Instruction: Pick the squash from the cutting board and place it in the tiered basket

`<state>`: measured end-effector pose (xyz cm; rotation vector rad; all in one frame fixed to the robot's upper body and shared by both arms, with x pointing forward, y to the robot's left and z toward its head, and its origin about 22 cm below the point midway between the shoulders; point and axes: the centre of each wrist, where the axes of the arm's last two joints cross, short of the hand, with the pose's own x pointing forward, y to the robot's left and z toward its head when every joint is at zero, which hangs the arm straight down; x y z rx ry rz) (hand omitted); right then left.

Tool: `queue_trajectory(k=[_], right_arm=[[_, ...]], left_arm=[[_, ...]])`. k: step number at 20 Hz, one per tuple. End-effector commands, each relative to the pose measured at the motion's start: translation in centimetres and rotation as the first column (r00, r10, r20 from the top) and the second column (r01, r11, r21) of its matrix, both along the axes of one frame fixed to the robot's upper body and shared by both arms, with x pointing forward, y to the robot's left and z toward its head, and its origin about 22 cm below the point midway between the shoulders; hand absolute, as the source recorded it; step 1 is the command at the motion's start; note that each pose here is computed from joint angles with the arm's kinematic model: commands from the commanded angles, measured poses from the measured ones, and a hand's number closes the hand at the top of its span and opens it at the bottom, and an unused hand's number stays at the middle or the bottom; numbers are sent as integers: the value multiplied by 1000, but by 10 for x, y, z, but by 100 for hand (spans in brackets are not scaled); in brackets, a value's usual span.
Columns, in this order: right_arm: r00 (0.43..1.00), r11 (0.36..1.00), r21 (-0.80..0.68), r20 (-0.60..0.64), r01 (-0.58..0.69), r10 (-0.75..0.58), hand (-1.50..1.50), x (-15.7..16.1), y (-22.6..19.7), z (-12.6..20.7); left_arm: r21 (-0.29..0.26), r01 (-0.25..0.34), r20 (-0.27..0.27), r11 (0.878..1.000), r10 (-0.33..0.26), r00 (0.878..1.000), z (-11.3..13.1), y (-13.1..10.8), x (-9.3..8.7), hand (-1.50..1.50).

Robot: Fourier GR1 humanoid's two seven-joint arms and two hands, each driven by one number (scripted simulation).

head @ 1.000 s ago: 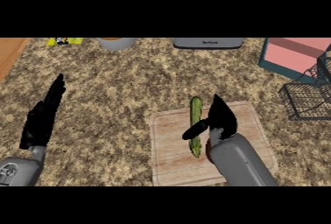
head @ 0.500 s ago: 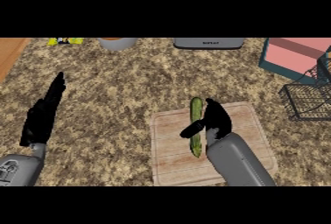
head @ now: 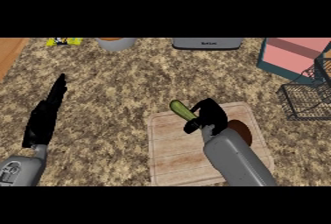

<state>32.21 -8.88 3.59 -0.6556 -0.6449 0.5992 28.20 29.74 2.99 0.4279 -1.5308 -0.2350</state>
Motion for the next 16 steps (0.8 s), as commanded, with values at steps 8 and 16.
queue_trajectory(k=[8,16], right_arm=[[970,978,12,125,-210,207,150,-37,-19,25],[745,878,-35,515,-477,425,150,-106,-51,74]], left_arm=[[-16,-3,-1,1000,3,1000,16,7,-5,0],[-2,-62,-17,998,62,998,10,18,-2,0]])
